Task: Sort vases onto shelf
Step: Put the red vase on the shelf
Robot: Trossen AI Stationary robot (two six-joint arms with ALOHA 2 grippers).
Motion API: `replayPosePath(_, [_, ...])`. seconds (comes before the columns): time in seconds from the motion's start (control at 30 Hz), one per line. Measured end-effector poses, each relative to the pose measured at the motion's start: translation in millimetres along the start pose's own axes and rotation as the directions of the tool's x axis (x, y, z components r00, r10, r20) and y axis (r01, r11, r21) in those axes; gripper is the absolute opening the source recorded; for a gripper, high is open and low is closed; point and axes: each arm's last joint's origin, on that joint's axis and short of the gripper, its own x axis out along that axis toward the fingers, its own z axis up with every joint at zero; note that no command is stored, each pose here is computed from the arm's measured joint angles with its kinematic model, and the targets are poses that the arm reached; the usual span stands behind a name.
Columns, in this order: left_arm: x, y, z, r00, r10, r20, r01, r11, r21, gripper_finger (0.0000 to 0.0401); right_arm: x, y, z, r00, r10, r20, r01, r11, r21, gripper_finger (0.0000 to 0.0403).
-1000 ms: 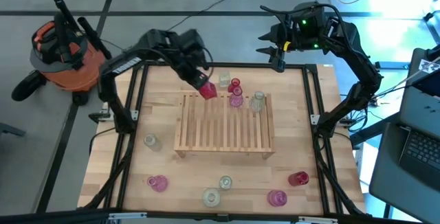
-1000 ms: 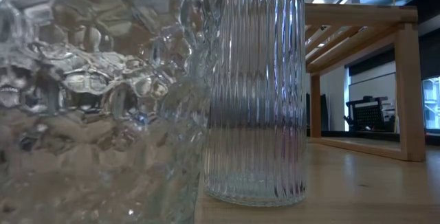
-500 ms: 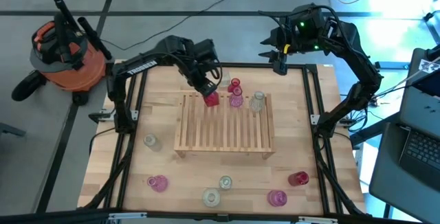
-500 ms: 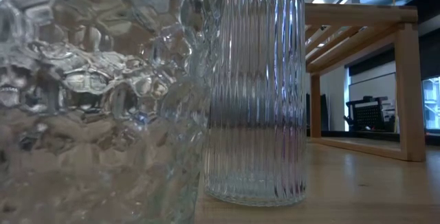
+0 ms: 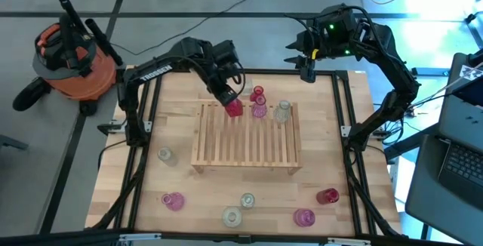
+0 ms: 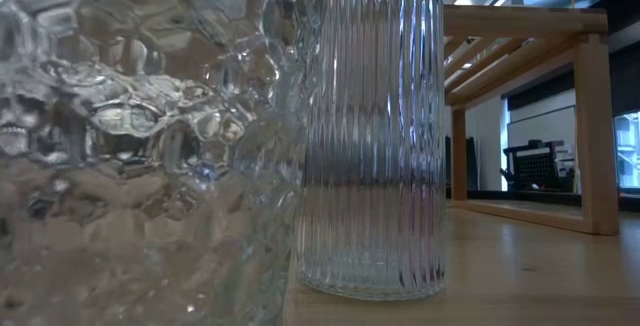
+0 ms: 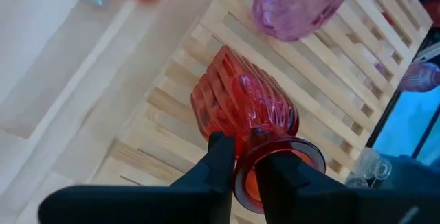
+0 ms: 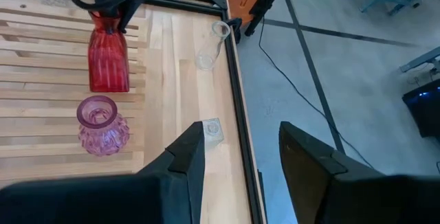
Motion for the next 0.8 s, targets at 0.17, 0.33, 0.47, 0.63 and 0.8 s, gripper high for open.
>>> replayPosePath(0.17, [0,-1,0,1.0,-0.027,-0.012,0.027,0.999,0.03,0.0058,0,0,0,1.0,0.0,0.0,0.0,1.0,0.0,0.0138])
replayPosePath(0.33, [0,0,0,1.0,-0.018,-0.002,0.018,0.999,0.039,0.0104,0,0,0,1.0,0.0,0.0,0.0,1.0,0.0,0.0138])
replayPosePath(0.47, [-1,2,2,1.0,0.008,0.021,-0.008,1.0,0.026,0.0136,0,0,0,1.0,0.0,0.0,0.0,1.0,0.0,0.0138])
replayPosePath(0.63, [-3,6,6,0.999,-0.017,0.038,0.017,1.0,-0.004,0.0154,0,0,0,1.0,0.0,0.0,0.0,1.0,0.0,0.0138])
replayPosePath(0.8, [-15,11,8,0.993,-0.096,0.07,0.099,0.994,-0.043,0.0156,0,0,0,1.0,0.0,0.0,0.0,1.0,-0.001,0.0138])
